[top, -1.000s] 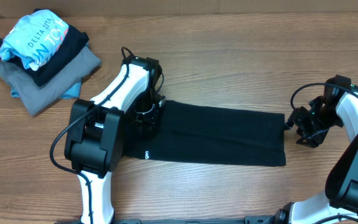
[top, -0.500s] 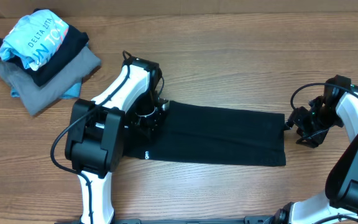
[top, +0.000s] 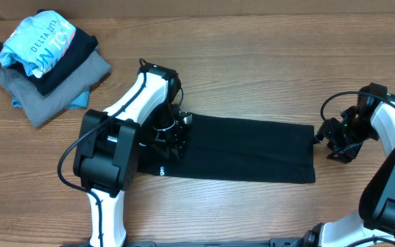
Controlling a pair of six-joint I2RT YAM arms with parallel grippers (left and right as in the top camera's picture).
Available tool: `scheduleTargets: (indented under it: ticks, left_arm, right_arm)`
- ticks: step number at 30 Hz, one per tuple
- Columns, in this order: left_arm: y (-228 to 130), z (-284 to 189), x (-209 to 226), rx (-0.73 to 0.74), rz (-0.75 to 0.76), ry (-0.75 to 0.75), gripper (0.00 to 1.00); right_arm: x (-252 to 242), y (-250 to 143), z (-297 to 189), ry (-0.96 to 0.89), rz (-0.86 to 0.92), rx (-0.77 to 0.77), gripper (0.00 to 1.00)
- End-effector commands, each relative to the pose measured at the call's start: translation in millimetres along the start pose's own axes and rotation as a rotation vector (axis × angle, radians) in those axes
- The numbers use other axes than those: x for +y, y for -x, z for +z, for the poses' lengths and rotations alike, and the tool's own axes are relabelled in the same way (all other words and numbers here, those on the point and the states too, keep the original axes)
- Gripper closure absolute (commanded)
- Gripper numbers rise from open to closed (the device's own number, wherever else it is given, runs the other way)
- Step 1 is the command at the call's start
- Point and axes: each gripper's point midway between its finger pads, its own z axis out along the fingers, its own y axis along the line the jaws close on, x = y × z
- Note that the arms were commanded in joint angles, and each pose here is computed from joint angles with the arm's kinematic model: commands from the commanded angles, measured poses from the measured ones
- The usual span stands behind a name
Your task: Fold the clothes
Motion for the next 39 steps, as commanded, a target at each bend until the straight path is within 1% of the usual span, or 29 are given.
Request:
scheduleTargets:
  ticks: [1,4,6,9,11,12,14,16,19,21,27,32,35,38,39]
  left_arm:
    - [-5.5,-8.2,-5.3,-0.013,0.008,0.002,0.58]
    - [-6.5,-25.4,10.3,-0.024,-0.058,0.072,0.57]
    - [-6.2,-44.3,24.4,-0.047,-0.099,0.145,0.53]
    - [-7.6,-78.4,51.5,-0.100,-0.203,0.280,0.48]
    - [-6.9,-93.2,58.8,-0.137,-0.261,0.307,0.46]
    - [-4.5,-96.3,57.0,-0.156,-0.282,0.290,0.46]
    - [-0.3,-96.3,53.4,-0.171,-0.278,0.272,0.46]
    - [2.5,-94.7,56.7,-0.178,-0.276,0.318,0.44]
    - [3.6,-96.4,76.1,-0.199,-0.337,0.457,0.39]
    - [1.3,-94.8,83.9,-0.191,-0.354,0.498,0.38]
    - [-9.2,-72.4,108.2,-0.131,-0.399,0.517,0.39]
    - [-9.9,-46.1,116.4,-0.107,-0.411,0.461,0.39]
    - [-10.1,-34.8,110.9,-0.088,-0.381,0.415,0.43]
    - [-13.3,-29.8,110.4,-0.071,-0.380,0.412,0.53]
    - [-14.5,-28.0,110.7,-0.065,-0.381,0.412,0.54]
  right_arm:
    - [4.1,4.2,-9.3,0.017,-0.007,-0.031,0.36]
    - [4.2,4.4,-9.3,0.018,-0.007,-0.032,0.35]
    - [4.2,4.4,-9.3,0.018,-0.007,-0.032,0.34]
    - [4.2,4.4,-9.3,0.018,-0.007,-0.032,0.33]
    - [4.1,4.5,-9.3,0.018,-0.007,-0.032,0.31]
    - [4.2,4.5,-9.3,0.018,-0.007,-0.032,0.30]
    - [4.2,4.4,-9.3,0.018,-0.007,-0.032,0.30]
    - [4.1,4.2,-9.3,0.018,-0.007,-0.031,0.29]
    - [3.9,3.5,-9.3,0.017,-0.006,-0.028,0.28]
    - [3.6,2.5,-9.3,0.016,-0.005,-0.024,0.26]
    - [2.9,-0.1,-9.2,0.013,-0.002,-0.014,0.25]
    - [2.6,-0.9,-9.2,0.012,-0.001,-0.010,0.25]
    - [2.6,-1.0,-9.2,0.012,-0.001,-0.010,0.22]
    - [2.4,-1.9,-9.2,0.011,0.000,-0.007,0.22]
    - [2.2,-2.6,-9.2,0.010,0.001,-0.004,0.22]
